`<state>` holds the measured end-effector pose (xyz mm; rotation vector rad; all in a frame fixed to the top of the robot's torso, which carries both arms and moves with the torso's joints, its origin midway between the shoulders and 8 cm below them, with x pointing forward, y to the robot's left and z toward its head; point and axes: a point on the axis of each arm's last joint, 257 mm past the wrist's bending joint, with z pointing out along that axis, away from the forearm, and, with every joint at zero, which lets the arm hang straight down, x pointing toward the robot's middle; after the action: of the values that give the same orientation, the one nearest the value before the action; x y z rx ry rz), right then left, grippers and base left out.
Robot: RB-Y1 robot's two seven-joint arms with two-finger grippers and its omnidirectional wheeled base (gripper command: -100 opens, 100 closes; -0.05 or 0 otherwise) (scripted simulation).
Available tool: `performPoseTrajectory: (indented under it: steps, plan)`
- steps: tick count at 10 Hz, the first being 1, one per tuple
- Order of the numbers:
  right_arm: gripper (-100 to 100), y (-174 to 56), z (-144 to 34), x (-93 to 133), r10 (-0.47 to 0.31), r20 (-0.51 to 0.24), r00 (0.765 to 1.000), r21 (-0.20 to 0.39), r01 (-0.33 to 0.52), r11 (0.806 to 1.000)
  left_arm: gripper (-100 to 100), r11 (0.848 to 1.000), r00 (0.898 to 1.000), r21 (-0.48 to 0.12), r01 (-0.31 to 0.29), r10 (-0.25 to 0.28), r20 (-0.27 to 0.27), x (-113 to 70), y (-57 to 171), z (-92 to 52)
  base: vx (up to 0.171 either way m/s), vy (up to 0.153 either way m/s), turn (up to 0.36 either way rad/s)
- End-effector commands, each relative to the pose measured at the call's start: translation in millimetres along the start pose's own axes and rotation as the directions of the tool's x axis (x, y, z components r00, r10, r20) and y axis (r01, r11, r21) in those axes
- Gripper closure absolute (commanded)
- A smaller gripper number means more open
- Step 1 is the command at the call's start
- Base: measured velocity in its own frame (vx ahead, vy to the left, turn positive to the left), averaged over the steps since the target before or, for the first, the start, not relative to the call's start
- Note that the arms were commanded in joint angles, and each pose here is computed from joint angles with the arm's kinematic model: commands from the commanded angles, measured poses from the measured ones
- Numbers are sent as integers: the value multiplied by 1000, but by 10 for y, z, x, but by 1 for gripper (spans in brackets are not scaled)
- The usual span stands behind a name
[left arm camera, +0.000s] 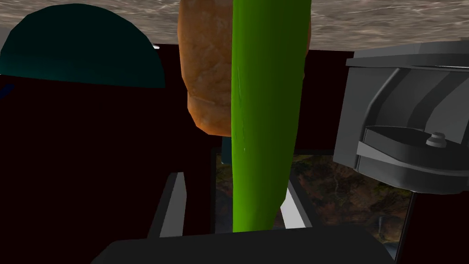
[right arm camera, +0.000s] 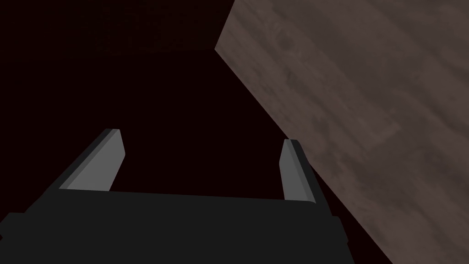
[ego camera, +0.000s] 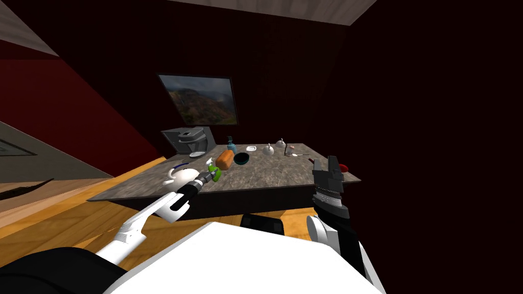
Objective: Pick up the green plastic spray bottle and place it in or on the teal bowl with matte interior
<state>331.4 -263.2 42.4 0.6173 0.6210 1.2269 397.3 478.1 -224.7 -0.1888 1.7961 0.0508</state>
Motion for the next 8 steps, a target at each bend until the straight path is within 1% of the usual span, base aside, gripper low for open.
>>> performPoseTrajectory:
  steps: [1, 4, 5, 6, 7, 8]
  plan:
    - [0, 0, 0, 0, 0, 0, 1000, 0, 0, 1000, 100, 1000, 1000, 0, 0, 0, 0, 0, 0, 0, 0, 0, 0]
    - [0, 0, 0, 0, 0, 0, 1000, 0, 0, 1000, 100, 1000, 1000, -1, -1, 1, 0, -2, 3, 0, 0, 0, 0]
    - [0, 0, 0, 0, 0, 0, 1000, 0, 0, 1000, 0, 1000, 1000, -1, -1, 1, 0, -1, 3, 0, 0, 0, 0]
    - [0, 0, 0, 0, 0, 0, 1000, 0, 0, 1000, 100, 1000, 1000, 18, -5, 5, -1, 17, -82, -47, 10, -3, 169]
    - [0, 0, 0, 0, 0, 0, 1000, 0, 0, 1000, 100, 999, 1000, 35, -9, 9, -2, 20, -148, -80, 17, -11, 255]
    - [0, 0, 0, 0, 0, 0, 1000, 0, 0, 1000, 100, 1000, 1000, 24, -7, 7, -1, 18, -97, -62, 5, -10, 60]
